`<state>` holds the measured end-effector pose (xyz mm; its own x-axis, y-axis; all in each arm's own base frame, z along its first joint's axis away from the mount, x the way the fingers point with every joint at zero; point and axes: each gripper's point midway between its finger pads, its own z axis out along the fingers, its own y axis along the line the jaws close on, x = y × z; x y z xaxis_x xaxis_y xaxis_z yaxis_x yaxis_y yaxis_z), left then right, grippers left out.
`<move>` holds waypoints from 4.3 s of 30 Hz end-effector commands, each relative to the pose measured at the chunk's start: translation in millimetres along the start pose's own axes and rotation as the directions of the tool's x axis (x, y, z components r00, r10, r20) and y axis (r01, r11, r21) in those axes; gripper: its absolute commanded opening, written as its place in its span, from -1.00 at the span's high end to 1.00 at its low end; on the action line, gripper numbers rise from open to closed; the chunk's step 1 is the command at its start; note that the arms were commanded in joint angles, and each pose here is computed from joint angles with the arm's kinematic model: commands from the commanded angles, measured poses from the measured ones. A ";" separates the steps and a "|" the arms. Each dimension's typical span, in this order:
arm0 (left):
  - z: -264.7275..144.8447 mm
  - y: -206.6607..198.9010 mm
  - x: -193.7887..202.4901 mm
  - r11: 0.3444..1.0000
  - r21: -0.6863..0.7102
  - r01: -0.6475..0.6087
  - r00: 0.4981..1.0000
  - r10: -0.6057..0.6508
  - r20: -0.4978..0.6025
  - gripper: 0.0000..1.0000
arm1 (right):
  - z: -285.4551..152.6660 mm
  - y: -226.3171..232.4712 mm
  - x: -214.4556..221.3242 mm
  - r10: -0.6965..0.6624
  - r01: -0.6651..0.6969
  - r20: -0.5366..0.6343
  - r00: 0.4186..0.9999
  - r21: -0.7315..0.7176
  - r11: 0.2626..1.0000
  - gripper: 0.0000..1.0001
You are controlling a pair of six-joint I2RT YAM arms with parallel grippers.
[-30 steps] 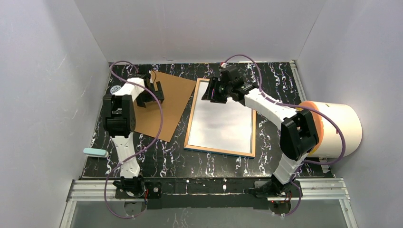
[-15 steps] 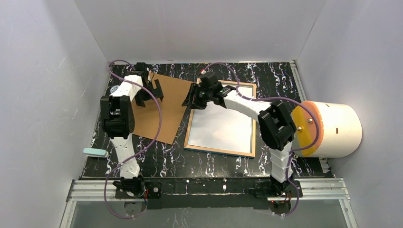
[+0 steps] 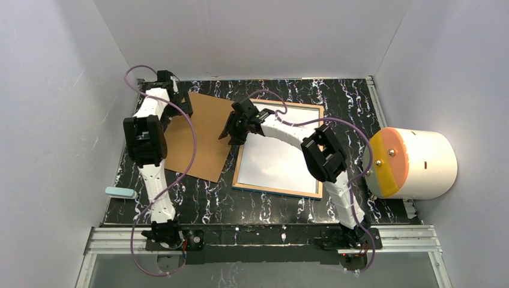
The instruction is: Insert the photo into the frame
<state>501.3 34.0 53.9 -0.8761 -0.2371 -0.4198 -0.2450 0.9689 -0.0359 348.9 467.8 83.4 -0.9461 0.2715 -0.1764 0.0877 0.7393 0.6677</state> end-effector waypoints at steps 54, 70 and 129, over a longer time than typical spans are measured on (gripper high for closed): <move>-32.8 -20.2 45.3 0.915 0.357 0.190 0.979 -0.149 -0.137 -0.76 | -51.4 116.2 -43.9 -0.109 0.178 0.195 0.975 -0.381 0.907 -0.10; -78.5 -111.3 105.3 0.890 0.452 0.067 0.987 0.007 -0.159 -0.75 | -77.9 33.3 -48.5 -0.060 0.112 0.186 0.981 -0.285 0.952 -0.09; -21.2 -21.1 118.5 0.903 0.353 0.246 0.942 -0.136 -0.308 -0.68 | -57.0 -69.7 -56.4 -0.059 0.051 0.126 0.990 0.069 0.996 -0.08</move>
<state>428.9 -1.3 35.8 -0.8947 -0.3797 -0.2354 -0.2492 0.8615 -0.4423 367.6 371.1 84.6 -0.9162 0.2897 -0.2768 0.0474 0.7644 0.6430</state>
